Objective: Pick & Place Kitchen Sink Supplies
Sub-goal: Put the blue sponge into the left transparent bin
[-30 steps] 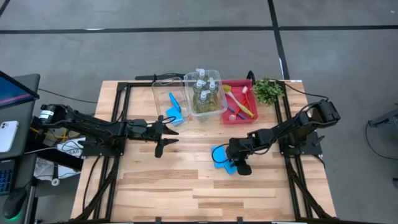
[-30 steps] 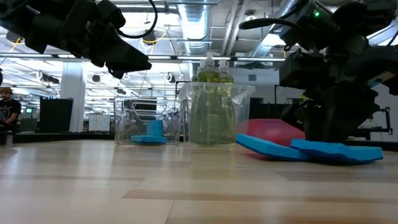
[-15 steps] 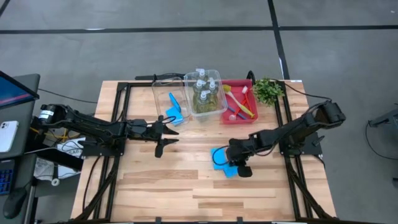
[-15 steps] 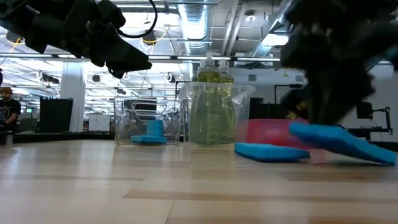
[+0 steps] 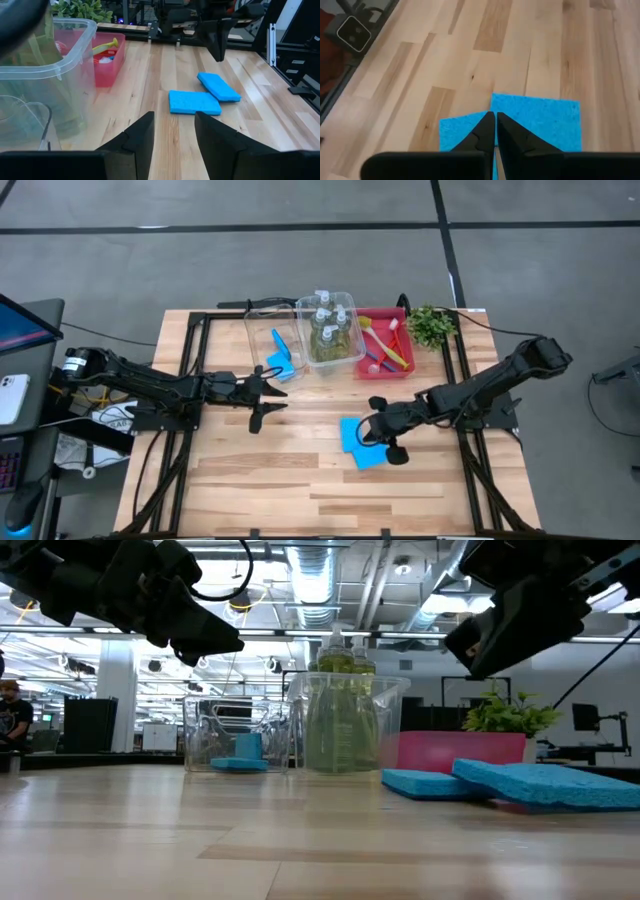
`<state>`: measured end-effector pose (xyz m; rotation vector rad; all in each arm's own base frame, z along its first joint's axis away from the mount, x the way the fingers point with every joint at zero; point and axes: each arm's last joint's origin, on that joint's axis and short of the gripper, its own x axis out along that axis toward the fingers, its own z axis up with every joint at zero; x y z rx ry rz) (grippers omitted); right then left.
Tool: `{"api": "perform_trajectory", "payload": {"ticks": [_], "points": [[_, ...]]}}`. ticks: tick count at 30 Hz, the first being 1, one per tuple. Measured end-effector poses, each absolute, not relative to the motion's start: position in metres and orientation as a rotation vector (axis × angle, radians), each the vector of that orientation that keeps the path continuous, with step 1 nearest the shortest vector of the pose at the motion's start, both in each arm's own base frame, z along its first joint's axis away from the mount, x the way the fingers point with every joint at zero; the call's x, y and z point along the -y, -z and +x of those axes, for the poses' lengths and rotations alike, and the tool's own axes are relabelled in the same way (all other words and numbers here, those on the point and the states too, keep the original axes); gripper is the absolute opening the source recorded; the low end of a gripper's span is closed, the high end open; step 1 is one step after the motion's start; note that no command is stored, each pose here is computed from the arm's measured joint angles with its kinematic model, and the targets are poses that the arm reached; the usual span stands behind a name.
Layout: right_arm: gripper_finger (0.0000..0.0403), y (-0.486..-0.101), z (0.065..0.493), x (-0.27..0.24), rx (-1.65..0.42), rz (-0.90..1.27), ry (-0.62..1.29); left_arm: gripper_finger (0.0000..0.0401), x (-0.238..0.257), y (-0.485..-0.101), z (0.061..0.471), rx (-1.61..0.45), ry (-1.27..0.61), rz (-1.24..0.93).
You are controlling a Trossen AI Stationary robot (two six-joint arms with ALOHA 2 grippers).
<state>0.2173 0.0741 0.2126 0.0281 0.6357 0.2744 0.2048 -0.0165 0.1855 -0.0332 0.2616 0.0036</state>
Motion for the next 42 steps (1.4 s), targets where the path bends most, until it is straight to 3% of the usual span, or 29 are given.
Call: {"api": "perform_trajectory", "payload": {"ticks": [14,28,42], "points": [[0.0015,-0.187,0.222,-0.084,-0.796,0.057,-0.261,0.0143,0.017,-0.186,0.205,-0.262,-0.003,-0.033],[0.007,-0.183,0.226,-0.076,-0.819,0.118,-0.203,0.0143,0.017,-0.186,0.205,-0.262,-0.003,-0.033],[0.0082,-0.181,0.224,-0.076,-0.845,0.112,-0.199,0.0143,0.016,-0.186,0.205,-0.262,-0.004,-0.033]]}}
